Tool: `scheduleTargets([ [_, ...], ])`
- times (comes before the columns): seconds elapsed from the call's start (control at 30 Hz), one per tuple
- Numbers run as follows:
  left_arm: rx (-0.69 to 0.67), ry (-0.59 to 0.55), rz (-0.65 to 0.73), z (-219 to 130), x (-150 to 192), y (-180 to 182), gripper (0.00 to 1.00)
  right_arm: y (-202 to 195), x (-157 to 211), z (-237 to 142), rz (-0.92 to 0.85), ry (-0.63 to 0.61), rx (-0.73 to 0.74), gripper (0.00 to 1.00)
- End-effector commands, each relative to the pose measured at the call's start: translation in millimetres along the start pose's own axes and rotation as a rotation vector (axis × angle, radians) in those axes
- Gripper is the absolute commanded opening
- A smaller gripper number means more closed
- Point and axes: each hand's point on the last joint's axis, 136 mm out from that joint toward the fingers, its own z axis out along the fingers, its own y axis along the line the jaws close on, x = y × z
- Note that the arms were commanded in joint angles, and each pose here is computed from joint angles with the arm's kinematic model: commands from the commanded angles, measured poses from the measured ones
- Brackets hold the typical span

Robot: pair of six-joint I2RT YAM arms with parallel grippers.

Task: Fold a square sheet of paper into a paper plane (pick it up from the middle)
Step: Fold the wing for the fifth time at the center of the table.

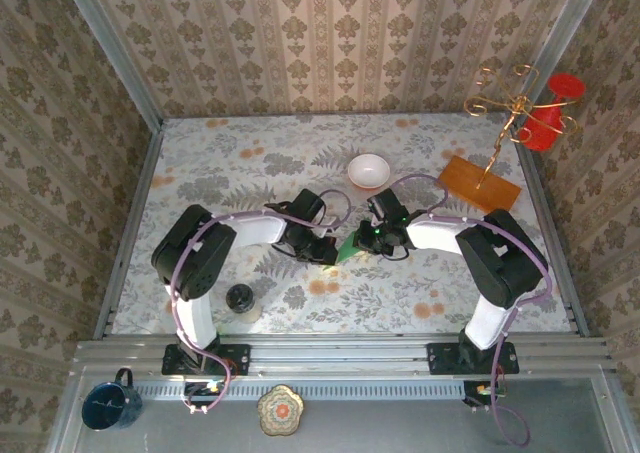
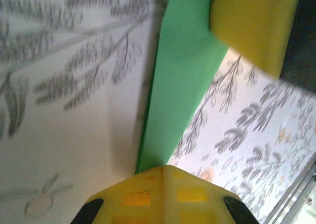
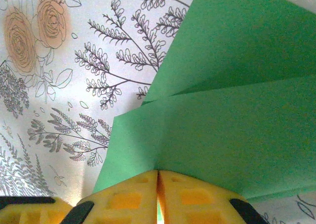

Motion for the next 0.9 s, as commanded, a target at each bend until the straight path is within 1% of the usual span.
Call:
scheduleTargets([
  [0.0,-0.107,0.163,-0.077,-1,57,30,0.06,-66,30,12,0.040,0.094,0.236,0.14],
  [0.2,-0.147,0.195,-0.078,-4,77,39,0.05,-64,29,12,0.040,0.095,0.231,0.14],
  [0.3,-0.165,0.185,-0.069,-13,76,41,0.05,-63,29,12,0.038,0.095,0.225,0.14],
  [0.37,-0.145,0.142,-0.058,-23,65,34,0.05,-61,30,12,0.034,0.095,0.210,0.14],
  [0.47,-0.093,0.020,-0.003,-47,37,9,0.05,-47,32,12,0.007,0.096,0.136,0.13],
  [0.53,-0.034,-0.078,0.025,-62,15,-11,0.06,-33,34,12,-0.021,0.108,0.074,0.13],
  [0.6,0.019,-0.138,0.009,-66,1,-22,0.07,-20,38,12,-0.042,0.119,0.030,0.13],
  [0.7,0.072,-0.148,-0.019,-54,-10,-28,0.07,-6,41,13,-0.061,0.129,-0.021,0.13],
  [0.87,0.041,-0.122,-0.068,-33,-19,-18,0.06,4,42,13,-0.062,0.131,-0.058,0.13],
])
